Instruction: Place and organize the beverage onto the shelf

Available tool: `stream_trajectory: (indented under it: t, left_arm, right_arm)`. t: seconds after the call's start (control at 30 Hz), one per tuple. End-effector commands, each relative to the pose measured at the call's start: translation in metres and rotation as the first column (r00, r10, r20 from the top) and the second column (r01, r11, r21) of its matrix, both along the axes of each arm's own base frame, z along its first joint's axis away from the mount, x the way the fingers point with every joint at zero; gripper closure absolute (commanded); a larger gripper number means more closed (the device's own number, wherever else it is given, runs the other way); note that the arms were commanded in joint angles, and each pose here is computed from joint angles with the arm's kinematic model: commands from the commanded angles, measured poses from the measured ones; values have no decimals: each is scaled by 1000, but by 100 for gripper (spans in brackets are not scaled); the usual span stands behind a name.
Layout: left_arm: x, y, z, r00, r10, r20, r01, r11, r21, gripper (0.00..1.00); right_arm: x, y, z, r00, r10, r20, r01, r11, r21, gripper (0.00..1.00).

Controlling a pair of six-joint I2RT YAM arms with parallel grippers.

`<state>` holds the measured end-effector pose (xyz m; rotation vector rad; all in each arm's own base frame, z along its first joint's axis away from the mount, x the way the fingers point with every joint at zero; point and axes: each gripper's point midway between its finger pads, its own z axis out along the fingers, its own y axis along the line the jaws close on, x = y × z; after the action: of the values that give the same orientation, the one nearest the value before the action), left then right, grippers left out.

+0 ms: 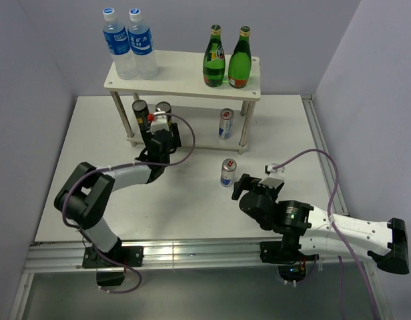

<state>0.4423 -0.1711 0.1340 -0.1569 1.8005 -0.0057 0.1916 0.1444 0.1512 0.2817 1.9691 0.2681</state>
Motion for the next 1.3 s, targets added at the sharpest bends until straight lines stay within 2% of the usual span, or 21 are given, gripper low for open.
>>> stream_trajectory:
  t: [0.0,0.13,0.17,0.23,0.27,0.3,0.33,0.37,0.4,0.53,0.63,0.7,0.83,1.03,1.23,1.27]
  left_arm:
    - [-20,4,25,998,38,53,-34,996,-78,14]
    - [-67,-16,15,999,-46,16,47,996,-75,7]
    - [-88,-28,15,995,-94,13,95,992,-87,1]
    - [-117,-57,13,976,-216,7,215,966,-142,1]
    - [-129,-64,24,966,-257,34,259,947,-190,1]
    - [-143,-69,14,951,-308,21,305,930,-202,1]
    - [-161,-90,20,912,-408,53,408,881,-241,1]
    - [-171,-95,29,895,-439,84,445,855,-267,1]
    - [-192,-110,24,836,-542,88,544,794,-271,1]
    - [-215,-131,29,734,-660,163,676,683,-276,1]
    - [-216,-156,8,676,-727,122,730,636,-251,1]
    - [-212,-169,14,662,-735,145,742,616,-264,1]
    - [-205,-171,15,690,-708,148,717,641,-273,1]
    - [-203,-148,22,751,-650,117,657,715,-238,1]
    - [-218,-121,58,777,-610,152,628,737,-250,1]
    - [-221,-116,54,782,-612,120,621,747,-240,1]
  right_arm:
    - [-1,-5,0,1000,-20,2,20,1000,15,1]
    - [-1,-4,-1,1000,-19,-2,19,1000,13,2]
    - [0,-4,-2,1000,-20,-2,20,1000,10,2]
    - [-1,-5,-2,1000,-24,-4,24,1000,1,2]
    - [-1,-6,-1,1000,-27,-1,27,1000,0,2]
    - [0,-7,0,1000,-31,4,31,1000,-3,2]
    - [0,-9,2,999,-33,11,33,999,-2,2]
    - [1,-9,4,999,-34,15,34,999,-1,2]
    - [1,-10,7,999,-36,24,36,999,5,2]
    - [2,-13,12,998,-42,42,42,999,15,2]
    - [2,-11,13,998,-41,45,40,999,16,2]
    - [3,-7,14,999,-33,42,32,999,17,2]
    - [2,20,5,998,68,11,-68,998,17,0]
    - [15,56,-20,993,115,-28,-115,993,13,0]
    - [45,61,-52,994,16,-104,-20,999,-39,0]
    - [51,62,-53,994,-3,-108,-2,999,-42,0]
